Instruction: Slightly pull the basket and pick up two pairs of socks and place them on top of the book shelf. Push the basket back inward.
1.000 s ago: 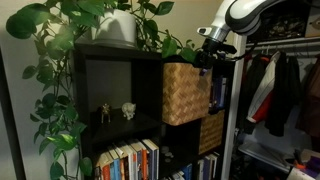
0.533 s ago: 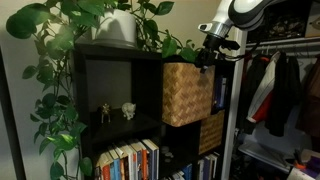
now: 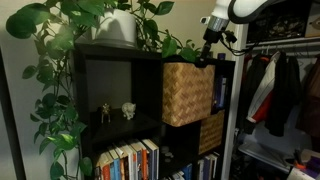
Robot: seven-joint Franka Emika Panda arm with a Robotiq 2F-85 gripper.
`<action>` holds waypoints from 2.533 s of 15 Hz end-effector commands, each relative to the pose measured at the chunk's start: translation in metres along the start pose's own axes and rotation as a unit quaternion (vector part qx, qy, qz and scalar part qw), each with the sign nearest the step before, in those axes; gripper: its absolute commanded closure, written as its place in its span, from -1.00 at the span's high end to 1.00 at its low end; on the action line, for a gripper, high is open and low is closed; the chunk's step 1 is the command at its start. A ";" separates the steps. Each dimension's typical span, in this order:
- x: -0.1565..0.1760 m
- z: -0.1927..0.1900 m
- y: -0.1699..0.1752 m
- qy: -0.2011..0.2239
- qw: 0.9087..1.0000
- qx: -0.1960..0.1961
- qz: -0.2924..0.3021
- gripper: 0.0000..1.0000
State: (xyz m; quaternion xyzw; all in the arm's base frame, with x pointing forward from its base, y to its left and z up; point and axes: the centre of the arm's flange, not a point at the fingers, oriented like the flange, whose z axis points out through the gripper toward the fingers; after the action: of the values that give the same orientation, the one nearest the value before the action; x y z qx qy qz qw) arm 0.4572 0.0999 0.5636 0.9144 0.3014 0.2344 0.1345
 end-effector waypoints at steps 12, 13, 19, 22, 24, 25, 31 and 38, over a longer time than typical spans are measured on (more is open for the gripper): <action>-0.004 0.047 0.044 -0.085 0.961 -0.046 0.259 1.00; -0.003 0.050 0.044 -0.085 0.959 -0.051 0.266 1.00; 0.006 0.067 0.065 -0.092 0.945 -0.063 0.307 1.00; 0.010 0.076 0.084 -0.098 0.942 -0.068 0.314 1.00; 0.012 0.085 0.093 -0.105 0.940 -0.056 0.319 1.00; 0.013 0.091 0.095 -0.110 0.939 -0.054 0.322 1.00; 0.014 0.101 0.092 -0.128 0.941 -0.041 0.312 0.50; 0.007 0.092 0.090 -0.119 0.942 -0.031 0.314 -0.33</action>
State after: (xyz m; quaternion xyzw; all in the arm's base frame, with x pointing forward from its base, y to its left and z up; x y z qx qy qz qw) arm 0.5621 0.0282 0.5166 0.9765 -0.0266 0.1722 0.1268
